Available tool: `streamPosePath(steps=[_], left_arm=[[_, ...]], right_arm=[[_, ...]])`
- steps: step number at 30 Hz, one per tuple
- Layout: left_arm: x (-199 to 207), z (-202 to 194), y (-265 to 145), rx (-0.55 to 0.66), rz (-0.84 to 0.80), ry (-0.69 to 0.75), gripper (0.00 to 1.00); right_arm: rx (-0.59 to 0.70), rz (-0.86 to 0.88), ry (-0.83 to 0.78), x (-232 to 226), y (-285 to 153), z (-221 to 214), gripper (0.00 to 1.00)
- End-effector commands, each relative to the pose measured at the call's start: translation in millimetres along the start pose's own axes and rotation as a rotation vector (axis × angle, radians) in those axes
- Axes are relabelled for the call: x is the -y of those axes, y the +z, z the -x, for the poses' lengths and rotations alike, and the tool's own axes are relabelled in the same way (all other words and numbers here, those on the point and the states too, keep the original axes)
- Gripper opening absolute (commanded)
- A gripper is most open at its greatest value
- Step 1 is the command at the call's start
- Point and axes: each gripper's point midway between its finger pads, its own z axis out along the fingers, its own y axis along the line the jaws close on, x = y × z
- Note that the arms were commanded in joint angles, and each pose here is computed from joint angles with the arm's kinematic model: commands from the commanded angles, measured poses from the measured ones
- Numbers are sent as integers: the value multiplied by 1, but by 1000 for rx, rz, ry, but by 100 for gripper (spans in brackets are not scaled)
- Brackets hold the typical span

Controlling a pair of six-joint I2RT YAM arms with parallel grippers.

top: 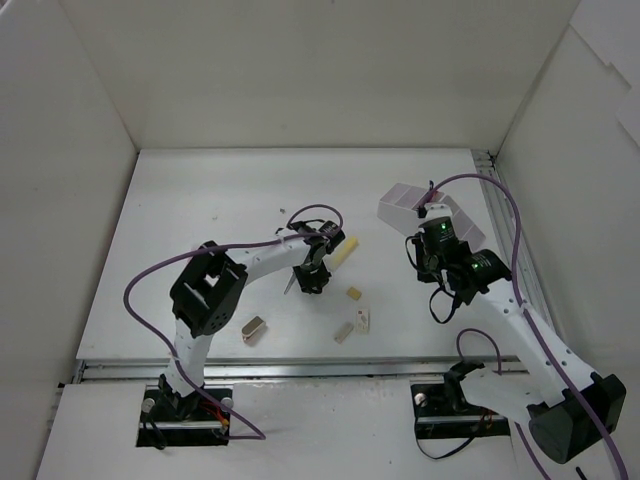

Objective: Sort the stationery into containers
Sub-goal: Pick up the storage box at the center of the board, then close the pen cap on the pen.

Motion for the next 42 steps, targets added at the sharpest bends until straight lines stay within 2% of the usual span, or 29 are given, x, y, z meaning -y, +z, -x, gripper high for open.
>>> streamPosePath(steps=[1,6,9,14,18,21,22,26,29,33,38,42], left_arm=[[10,7,-12,32,-42,-9,20],[11,17,-19,58,-57,9,0],[12,44,-38,130,-99,-11,0],[20,106,-105,319,-275,11,0],[32,136,-168,465,-408,28,0],[43,147,-209,549,-526,64,0],[43,148,-225,573,-566,63,0],[52,150,-263,635,-707,87,0],[48,148,-273,662,-744,90,0],[41,146,-277,673,-752,84,0],[44,139,-280,667,-792,89,0],[43,136,-283,666,-809,91,0]], right_arm=[[33,-19,7,1,-1,8,0],[46,68,-43,-15,-8,10,0],[68,168,-134,-32,-18,10,0],[122,528,-324,-90,-48,1,0],[189,688,-334,-118,-62,1,0],[230,879,-335,-149,-82,9,0],[199,935,-297,-160,-87,7,0],[216,979,-270,-178,-87,20,0],[206,945,-231,-181,-81,33,0],[189,929,-192,-191,-68,43,0],[247,930,-214,-204,-70,67,0],[242,917,-237,-213,-58,78,0]])
